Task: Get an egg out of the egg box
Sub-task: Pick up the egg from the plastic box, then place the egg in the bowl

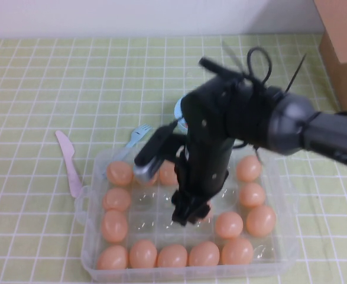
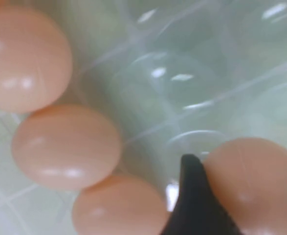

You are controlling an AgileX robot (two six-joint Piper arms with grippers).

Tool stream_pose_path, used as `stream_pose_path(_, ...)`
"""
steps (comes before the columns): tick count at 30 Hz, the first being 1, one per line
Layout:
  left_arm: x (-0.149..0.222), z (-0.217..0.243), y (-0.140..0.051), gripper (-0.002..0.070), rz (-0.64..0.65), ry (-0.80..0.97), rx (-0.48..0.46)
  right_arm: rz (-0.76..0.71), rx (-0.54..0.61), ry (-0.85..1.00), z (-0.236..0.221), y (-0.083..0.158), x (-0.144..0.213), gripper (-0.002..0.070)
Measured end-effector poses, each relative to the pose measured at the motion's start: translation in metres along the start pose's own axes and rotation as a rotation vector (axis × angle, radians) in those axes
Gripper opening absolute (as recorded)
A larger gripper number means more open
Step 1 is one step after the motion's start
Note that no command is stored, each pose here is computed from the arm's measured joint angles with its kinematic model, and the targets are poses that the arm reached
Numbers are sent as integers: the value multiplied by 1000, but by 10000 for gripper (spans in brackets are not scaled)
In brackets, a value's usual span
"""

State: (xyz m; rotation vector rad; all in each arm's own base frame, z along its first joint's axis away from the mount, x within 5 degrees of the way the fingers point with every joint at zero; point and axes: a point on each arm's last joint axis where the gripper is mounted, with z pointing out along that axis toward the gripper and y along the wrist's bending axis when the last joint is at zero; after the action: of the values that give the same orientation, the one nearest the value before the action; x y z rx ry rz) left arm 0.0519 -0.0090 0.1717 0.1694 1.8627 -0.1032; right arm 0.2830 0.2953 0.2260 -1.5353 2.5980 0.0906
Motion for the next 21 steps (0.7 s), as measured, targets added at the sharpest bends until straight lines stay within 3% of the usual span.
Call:
stream_pose_path(4,0,0,0,-5,0,0,0,37,47,-116,-42,-16,0,372)
stream_pose_path(10,0,0,0,-5,0,0,0,148,150,-308,-75,-68,2,372)
stream_pose_path(16,0,0,0,-5,0,0,0,226,232,-431,-55,-115,-2,372)
stream_pose_path(21,0,0,0,-5,2,0,-1,253,260,-473,-22,-137,-10,372)
